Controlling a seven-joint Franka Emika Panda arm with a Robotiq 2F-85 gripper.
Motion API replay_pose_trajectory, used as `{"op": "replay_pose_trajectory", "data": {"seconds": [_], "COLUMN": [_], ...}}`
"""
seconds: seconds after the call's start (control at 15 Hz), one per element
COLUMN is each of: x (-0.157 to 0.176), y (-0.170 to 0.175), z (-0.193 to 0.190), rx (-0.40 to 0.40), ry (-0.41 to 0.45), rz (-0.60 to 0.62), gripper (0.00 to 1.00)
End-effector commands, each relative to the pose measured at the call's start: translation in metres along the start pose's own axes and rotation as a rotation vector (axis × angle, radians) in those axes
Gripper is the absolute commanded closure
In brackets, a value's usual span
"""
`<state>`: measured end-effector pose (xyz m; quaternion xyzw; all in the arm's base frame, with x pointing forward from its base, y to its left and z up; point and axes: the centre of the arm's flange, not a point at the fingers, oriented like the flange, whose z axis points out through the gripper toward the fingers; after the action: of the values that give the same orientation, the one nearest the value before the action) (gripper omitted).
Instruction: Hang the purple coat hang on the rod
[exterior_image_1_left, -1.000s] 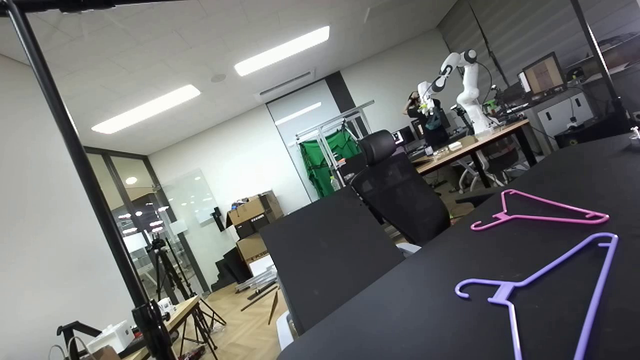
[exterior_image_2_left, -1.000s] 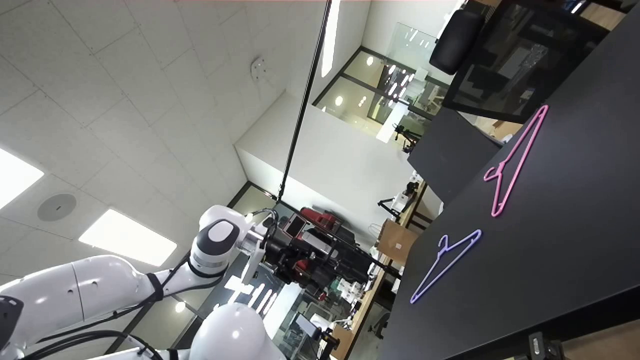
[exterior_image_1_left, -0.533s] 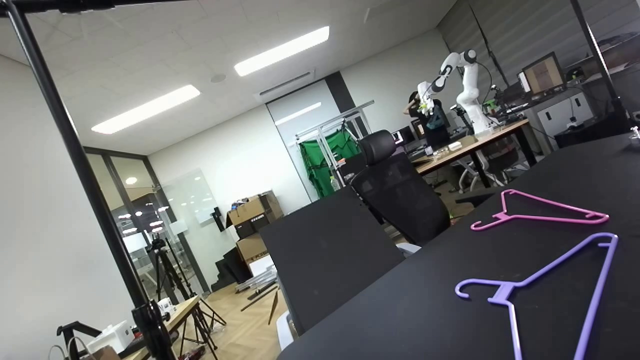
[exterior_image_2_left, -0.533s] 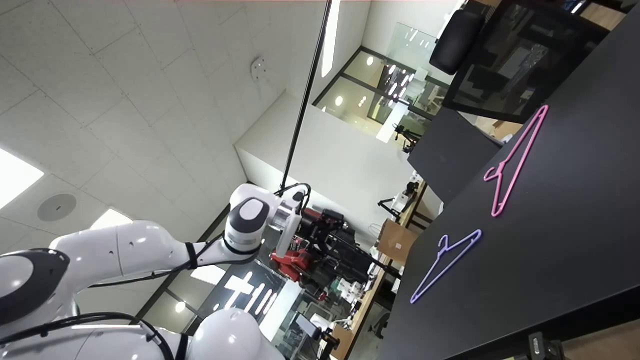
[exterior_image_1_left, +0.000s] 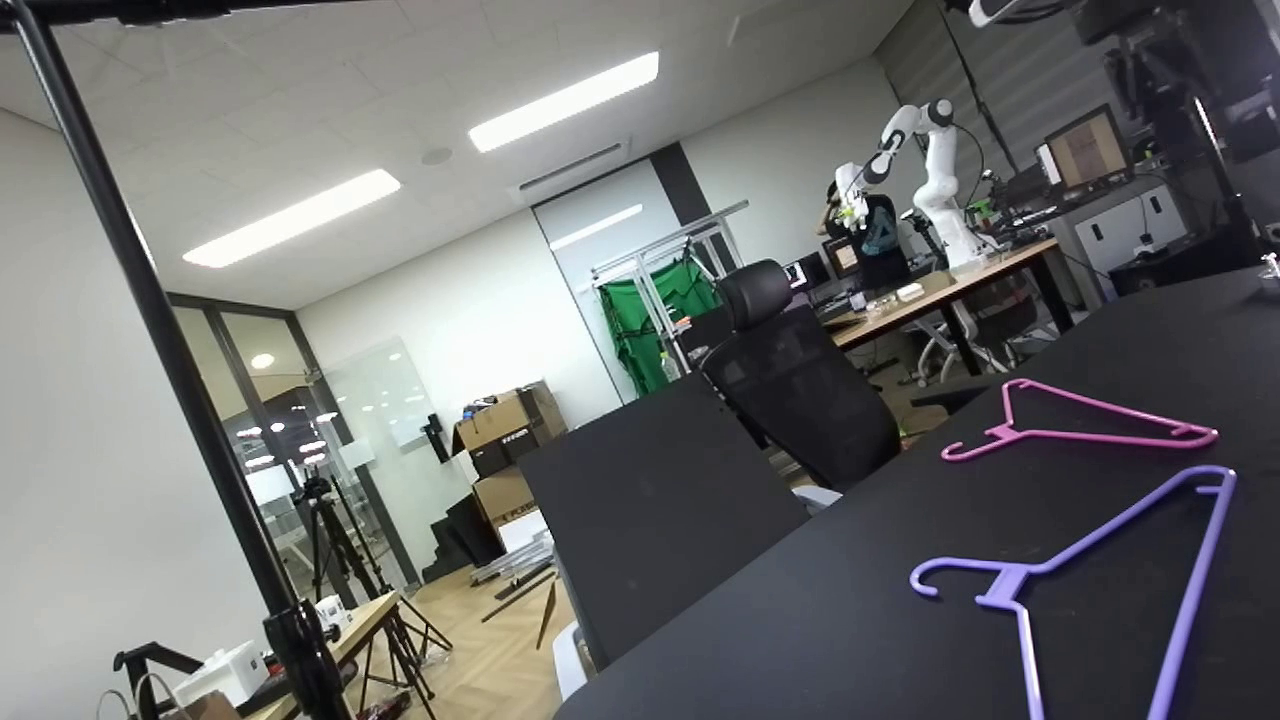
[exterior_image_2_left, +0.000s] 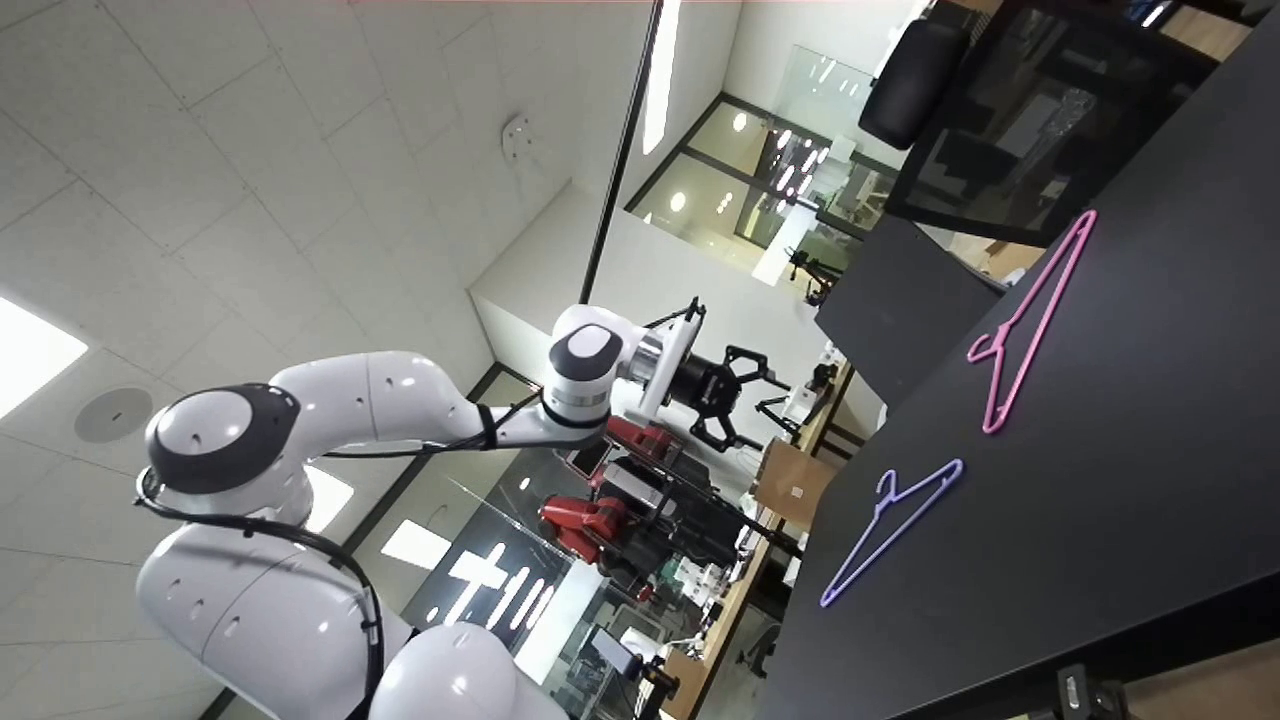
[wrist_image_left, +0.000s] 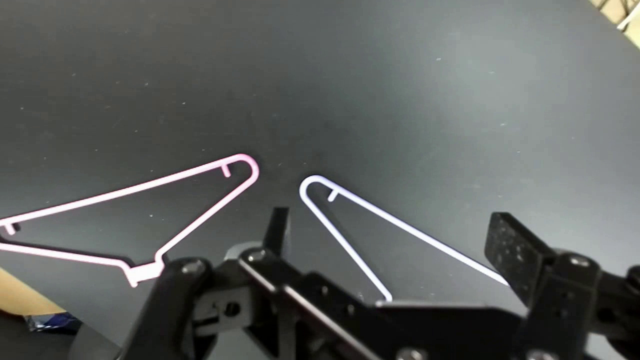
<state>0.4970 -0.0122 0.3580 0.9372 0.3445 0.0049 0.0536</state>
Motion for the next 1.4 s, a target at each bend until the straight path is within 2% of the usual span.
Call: {"op": "replay_pose_trajectory", "data": {"seconds": [0.0, 0.13, 0.2, 0.27, 0.4, 1.07, 1.2, 1.33], "x": [0.074, 0.109, 0.062, 0.073, 0.074, 0.067, 0.085, 0.112], "y": [0.055, 0.066, 0.036, 0.038, 0.036, 0.038, 0.042, 0.041], "z": [0.017, 0.036, 0.028, 0.037, 0.045, 0.034, 0.045, 0.066], "rx": [-0.053, -0.048, -0.042, -0.038, -0.03, -0.037, -0.064, -0.036], "ry": [-0.059, -0.076, -0.04, -0.044, -0.05, -0.041, -0.028, -0.025], "rz": [-0.071, -0.101, -0.072, -0.079, -0.083, -0.073, -0.237, -0.354], "gripper": [0.0, 0.0, 0.0, 0.0, 0.0, 0.0, 0.0, 0.0]}}
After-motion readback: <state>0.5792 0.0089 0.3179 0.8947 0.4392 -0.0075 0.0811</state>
